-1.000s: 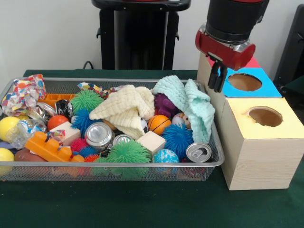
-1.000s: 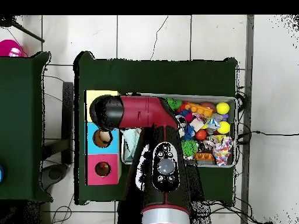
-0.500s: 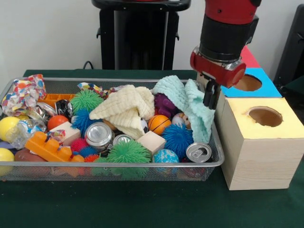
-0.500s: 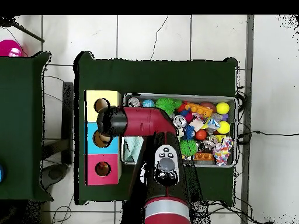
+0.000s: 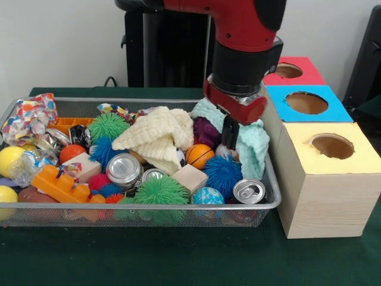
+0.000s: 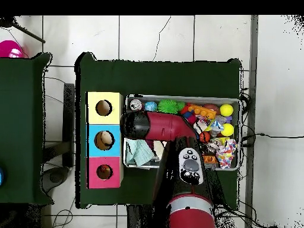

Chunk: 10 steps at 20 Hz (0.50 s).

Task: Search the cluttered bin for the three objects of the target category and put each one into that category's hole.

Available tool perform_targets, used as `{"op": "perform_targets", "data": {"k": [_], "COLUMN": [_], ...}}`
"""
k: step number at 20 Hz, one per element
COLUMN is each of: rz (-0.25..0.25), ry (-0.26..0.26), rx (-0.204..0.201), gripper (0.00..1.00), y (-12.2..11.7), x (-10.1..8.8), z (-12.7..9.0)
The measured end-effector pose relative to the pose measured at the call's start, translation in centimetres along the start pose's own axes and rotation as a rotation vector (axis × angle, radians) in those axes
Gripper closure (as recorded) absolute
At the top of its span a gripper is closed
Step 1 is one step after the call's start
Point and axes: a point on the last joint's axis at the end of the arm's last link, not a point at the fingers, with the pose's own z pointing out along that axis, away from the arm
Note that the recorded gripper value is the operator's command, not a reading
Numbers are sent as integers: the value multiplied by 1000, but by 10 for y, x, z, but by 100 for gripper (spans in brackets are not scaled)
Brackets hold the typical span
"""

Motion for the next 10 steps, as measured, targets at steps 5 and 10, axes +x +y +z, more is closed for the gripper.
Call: {"op": "perform_targets", "data": {"k": [5,10], "rz": [20,14], "ry": [14,41], "rx": [14,42], "gripper": [100,100], "y": [-14,-30], "x": [-3,16], "z": [1,2]}}
